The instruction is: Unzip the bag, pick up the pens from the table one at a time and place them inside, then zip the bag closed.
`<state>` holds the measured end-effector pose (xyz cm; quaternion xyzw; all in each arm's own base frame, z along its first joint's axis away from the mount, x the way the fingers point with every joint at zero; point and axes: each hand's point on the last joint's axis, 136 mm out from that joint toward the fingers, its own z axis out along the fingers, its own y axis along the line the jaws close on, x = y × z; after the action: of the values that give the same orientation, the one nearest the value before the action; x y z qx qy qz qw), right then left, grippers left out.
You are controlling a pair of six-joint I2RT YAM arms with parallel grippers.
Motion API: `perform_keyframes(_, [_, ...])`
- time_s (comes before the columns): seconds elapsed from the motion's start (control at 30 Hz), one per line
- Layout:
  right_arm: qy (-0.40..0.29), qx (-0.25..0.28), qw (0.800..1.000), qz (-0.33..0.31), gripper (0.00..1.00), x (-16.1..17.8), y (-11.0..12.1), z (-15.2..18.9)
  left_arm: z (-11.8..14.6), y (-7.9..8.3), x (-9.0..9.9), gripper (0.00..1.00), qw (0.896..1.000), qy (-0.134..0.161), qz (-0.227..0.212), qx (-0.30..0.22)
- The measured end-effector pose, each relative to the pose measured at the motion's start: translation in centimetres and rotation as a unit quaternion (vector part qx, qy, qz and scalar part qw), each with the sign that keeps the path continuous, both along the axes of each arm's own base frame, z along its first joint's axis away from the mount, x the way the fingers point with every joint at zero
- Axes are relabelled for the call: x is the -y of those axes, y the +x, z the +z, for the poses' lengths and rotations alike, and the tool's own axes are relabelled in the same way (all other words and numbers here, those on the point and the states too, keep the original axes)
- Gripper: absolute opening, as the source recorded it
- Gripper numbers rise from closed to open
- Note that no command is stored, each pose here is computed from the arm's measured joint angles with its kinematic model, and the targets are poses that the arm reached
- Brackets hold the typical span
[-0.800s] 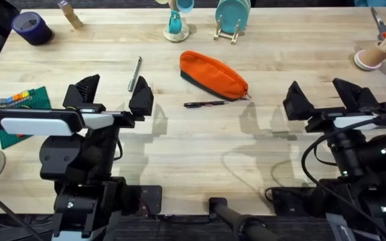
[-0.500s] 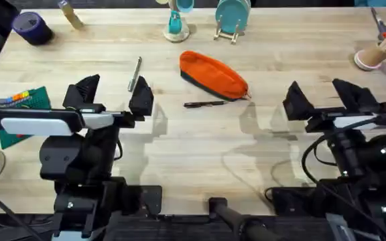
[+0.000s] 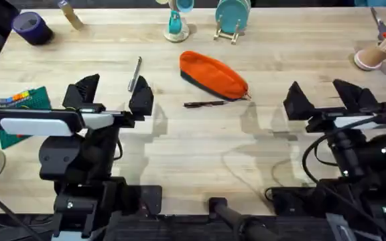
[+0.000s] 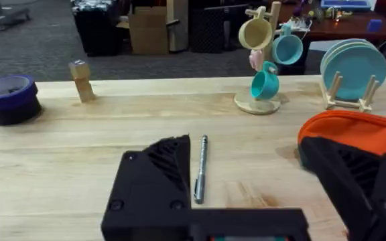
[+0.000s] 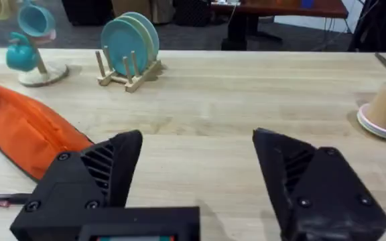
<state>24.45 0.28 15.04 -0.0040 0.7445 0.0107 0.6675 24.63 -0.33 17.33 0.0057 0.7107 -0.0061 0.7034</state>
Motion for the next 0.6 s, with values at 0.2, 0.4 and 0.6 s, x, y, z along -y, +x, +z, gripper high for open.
perform_keyframes(0.2, [0.000,-0.068,0.998,-0.005,0.995,0.2,-0.8,-1.2,1.4,0.2,0.0,0.992,1.000,0.001,0.000,-0.010])
perform_keyframes(0.4, [0.000,-0.099,0.995,-0.006,0.995,0.2,-0.5,-0.3,2.5,1.7,0.7,0.993,0.998,0.015,-0.022,-0.060])
perform_keyframes(0.6, [0.000,-0.116,0.993,-0.006,0.996,0.2,0.6,2.5,3.7,4.5,2.6,0.992,0.989,0.051,-0.082,-0.109])
